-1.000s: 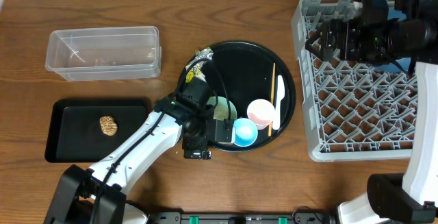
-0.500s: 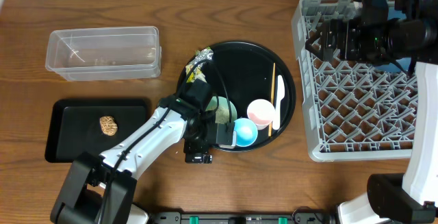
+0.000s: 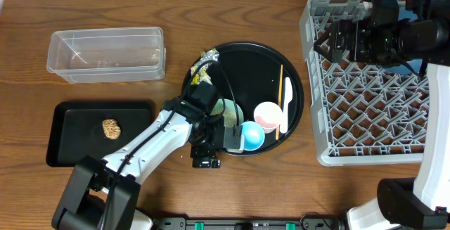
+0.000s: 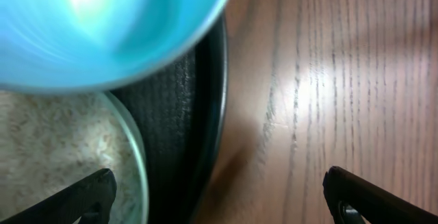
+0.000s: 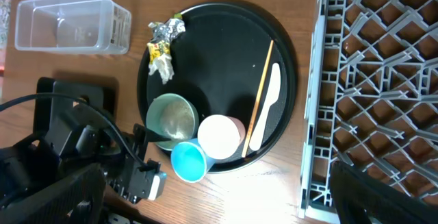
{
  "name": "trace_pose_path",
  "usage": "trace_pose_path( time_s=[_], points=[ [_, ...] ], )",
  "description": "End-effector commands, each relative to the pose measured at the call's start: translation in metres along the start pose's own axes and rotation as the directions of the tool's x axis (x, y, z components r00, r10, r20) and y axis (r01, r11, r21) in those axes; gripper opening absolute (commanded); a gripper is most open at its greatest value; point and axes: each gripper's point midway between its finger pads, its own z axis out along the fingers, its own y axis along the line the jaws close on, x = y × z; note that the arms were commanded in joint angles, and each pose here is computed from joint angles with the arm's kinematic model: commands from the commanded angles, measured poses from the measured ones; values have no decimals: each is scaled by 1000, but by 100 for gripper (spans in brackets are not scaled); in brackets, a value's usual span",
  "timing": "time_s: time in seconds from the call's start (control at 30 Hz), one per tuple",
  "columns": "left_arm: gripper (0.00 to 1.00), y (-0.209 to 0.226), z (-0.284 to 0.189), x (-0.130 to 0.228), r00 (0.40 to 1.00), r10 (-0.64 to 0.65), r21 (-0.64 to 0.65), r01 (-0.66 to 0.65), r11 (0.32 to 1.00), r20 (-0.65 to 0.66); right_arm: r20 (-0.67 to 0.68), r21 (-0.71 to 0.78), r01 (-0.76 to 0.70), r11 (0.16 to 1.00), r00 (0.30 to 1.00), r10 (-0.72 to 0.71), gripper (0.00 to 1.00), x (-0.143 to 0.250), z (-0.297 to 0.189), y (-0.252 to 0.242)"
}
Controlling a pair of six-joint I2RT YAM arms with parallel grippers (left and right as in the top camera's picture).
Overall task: Sort waste into correct bins and load items into the dishwasher rack
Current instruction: 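Grasp the pale green rice bowl rim with the left gripper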
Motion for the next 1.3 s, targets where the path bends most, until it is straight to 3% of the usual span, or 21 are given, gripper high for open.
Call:
trace_pose_path(
  time_s=[0.0,0.2,0.57,1.1,1.27],
  points=[
    [98,5,4,-2,1000,22,-13,-21,1000,16,0,-4,17,1000,1000,-17,99,1,0,3],
    [98,21,3,9,998,30,-90,-35,995,-63,0,-4,18,1000,1000,-18,99,1,0,3],
    [98,18,17,17,996,13,-44,-17,999,-86,0,-4,18,1000,1000,-18,99,1,0,3],
    [99,32,16,24,991,19,-107,-33,994,-134,0,-4,18,1000,1000,-18,99,1,0,3],
    [91,34,14,22,991,22,-116,-37,992,-130,0,-5,18,1000,1000,-18,99,1,0,3]
  ],
)
